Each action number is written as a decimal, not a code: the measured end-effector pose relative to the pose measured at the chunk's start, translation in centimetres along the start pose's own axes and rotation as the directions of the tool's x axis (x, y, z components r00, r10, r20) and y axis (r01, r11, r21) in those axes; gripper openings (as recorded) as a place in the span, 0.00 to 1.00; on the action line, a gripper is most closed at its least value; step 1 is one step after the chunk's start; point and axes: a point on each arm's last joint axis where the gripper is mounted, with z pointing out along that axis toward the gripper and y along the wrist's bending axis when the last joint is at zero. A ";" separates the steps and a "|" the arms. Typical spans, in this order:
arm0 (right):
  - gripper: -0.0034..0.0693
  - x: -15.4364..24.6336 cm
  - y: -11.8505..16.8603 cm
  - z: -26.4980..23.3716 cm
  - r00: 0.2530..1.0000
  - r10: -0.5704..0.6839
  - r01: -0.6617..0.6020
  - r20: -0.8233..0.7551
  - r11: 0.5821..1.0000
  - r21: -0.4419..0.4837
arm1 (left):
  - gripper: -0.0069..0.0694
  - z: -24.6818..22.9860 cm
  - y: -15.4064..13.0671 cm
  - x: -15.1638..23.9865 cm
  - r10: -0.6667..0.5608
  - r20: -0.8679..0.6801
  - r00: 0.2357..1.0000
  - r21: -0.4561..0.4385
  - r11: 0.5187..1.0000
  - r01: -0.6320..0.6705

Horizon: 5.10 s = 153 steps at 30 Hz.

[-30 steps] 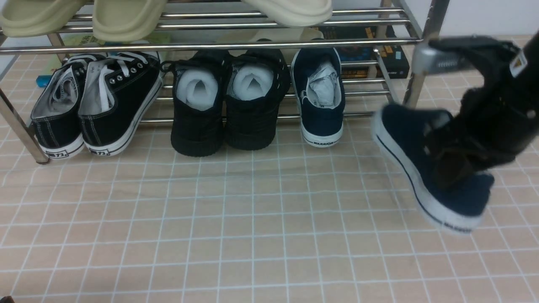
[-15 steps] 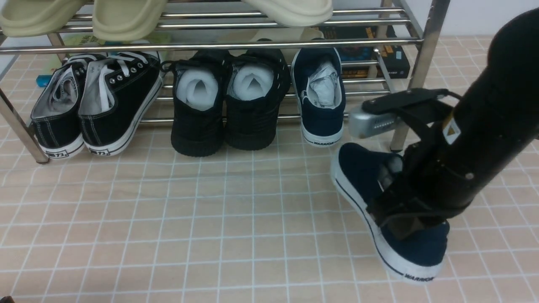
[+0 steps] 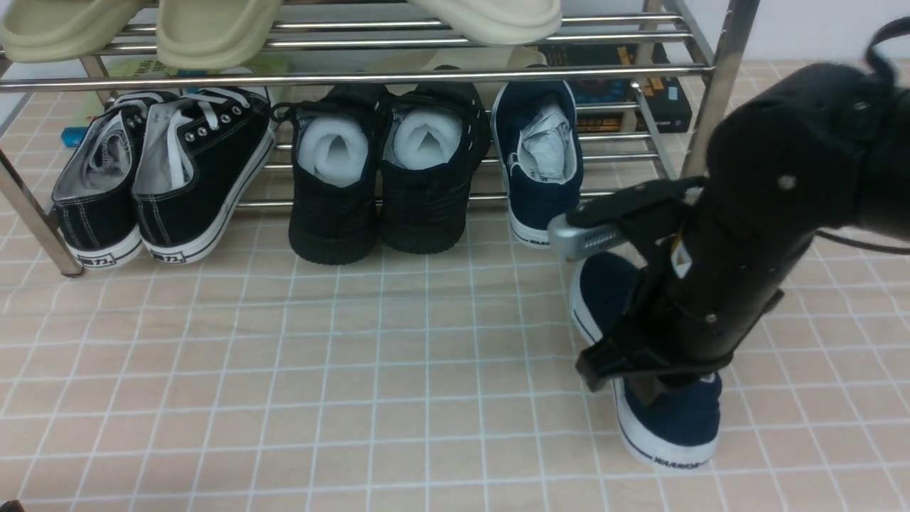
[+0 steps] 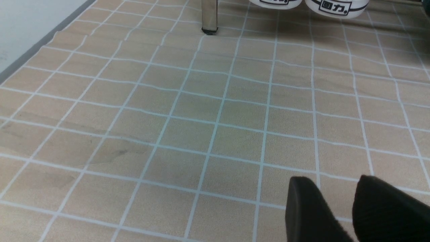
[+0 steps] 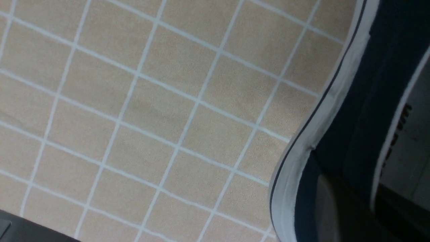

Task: Take the shoes off the shelf from the light coffee tablecloth by hand.

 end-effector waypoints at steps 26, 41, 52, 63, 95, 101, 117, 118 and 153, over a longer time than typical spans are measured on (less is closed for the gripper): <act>0.38 -2.6 1.2 -2.1 0.995 -0.075 0.079 0.061 0.995 -0.055 | 0.40 0.0 0.0 0.0 0.000 0.000 1.000 0.000 1.000 0.000; 0.10 -9.9 2.0 -4.9 0.908 -0.080 0.076 0.411 0.997 0.027 | 0.40 0.0 0.0 0.0 0.000 0.000 1.000 0.000 1.000 0.000; 0.51 -13.4 0.9 -1.3 0.867 -0.101 0.000 0.488 0.979 0.202 | 0.40 0.0 0.0 0.0 0.000 0.000 1.000 0.000 1.000 0.000; 0.56 -15.0 0.7 1.9 0.838 -0.098 -0.025 0.536 0.976 0.218 | 0.41 0.0 0.0 0.0 0.000 0.000 1.000 0.000 1.000 0.000; 0.10 -10.1 0.7 -5.8 0.929 -0.073 0.017 0.362 0.988 0.156 | 0.41 0.0 0.0 0.0 0.000 0.000 1.000 0.000 1.000 0.000; 0.10 -6.9 1.5 -9.1 0.961 -0.117 0.108 0.253 0.993 0.046 | 0.41 0.0 0.0 0.0 0.000 0.000 1.000 0.000 1.000 0.000; 0.10 -2.1 5.6 -4.4 0.963 -0.267 0.269 0.033 0.956 -0.117 | 0.41 0.0 0.0 0.0 0.000 0.000 1.000 0.000 1.000 0.000; 0.10 -1.9 5.6 -3.9 0.965 -0.262 0.262 0.019 0.958 -0.116 | 0.41 0.0 0.0 0.0 0.000 0.000 1.000 0.000 1.000 0.000; 0.10 -1.2 5.4 2.1 0.987 0.029 0.000 0.157 0.984 -0.181 | 0.41 0.0 0.0 0.0 0.000 0.000 1.000 0.000 1.000 0.000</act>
